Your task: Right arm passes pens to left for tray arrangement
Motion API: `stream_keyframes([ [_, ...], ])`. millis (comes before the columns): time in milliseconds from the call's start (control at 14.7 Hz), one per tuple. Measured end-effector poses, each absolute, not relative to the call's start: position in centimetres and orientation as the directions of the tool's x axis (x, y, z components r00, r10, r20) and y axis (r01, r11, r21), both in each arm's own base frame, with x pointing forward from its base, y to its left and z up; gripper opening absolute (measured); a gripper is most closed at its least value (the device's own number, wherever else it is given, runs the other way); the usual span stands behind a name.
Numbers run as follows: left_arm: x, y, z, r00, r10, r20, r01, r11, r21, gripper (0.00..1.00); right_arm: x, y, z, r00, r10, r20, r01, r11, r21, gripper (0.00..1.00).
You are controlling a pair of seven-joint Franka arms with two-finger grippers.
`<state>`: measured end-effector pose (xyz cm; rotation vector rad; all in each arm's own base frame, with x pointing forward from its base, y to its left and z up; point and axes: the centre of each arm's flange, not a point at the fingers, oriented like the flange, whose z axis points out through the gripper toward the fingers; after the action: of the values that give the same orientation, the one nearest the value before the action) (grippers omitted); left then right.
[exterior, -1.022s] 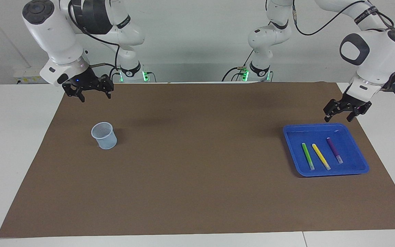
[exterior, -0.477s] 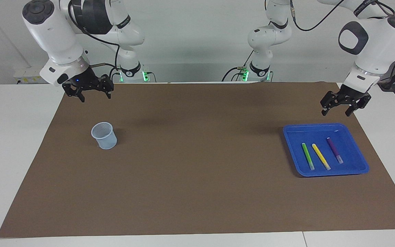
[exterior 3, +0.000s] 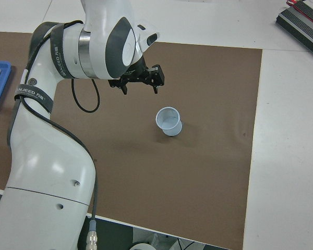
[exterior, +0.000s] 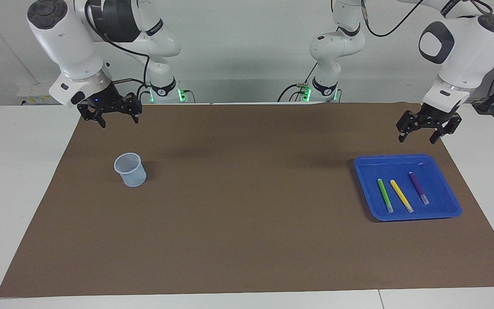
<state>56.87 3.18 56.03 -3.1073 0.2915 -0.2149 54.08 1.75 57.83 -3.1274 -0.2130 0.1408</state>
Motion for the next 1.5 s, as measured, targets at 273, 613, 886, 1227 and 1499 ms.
stream_keyframes([
  [273,57.0,1.7,57.0,0.966,-0.211,0.152,-0.209,-0.977,-0.032,1.00,54.1,1.8,57.9,0.987,0.136,-0.087,0.135,-0.991,-0.010,1.00],
  [613,56.7,-1.4,58.6,0.957,-0.248,0.150,-0.246,-0.969,-0.032,1.00,54.1,1.8,58.0,0.987,0.136,-0.087,0.135,-0.991,-0.010,1.00],
  [886,56.1,-2.5,59.3,0.957,-0.253,0.143,-0.251,-0.967,-0.032,1.00,54.1,1.8,58.0,0.987,0.136,-0.086,0.135,-0.991,-0.010,1.00],
  [1227,55.6,-2.4,60.3,0.962,-0.248,0.117,-0.246,-0.969,-0.027,1.00,54.1,1.8,58.0,0.987,0.136,-0.085,0.135,-0.991,-0.009,1.00],
  [1499,54.7,-1.2,62.2,0.973,-0.226,0.051,-0.226,-0.974,-0.010,1.00,54.1,1.8,58.0,0.987,0.136,-0.085,0.135,-0.991,-0.009,1.00],
])
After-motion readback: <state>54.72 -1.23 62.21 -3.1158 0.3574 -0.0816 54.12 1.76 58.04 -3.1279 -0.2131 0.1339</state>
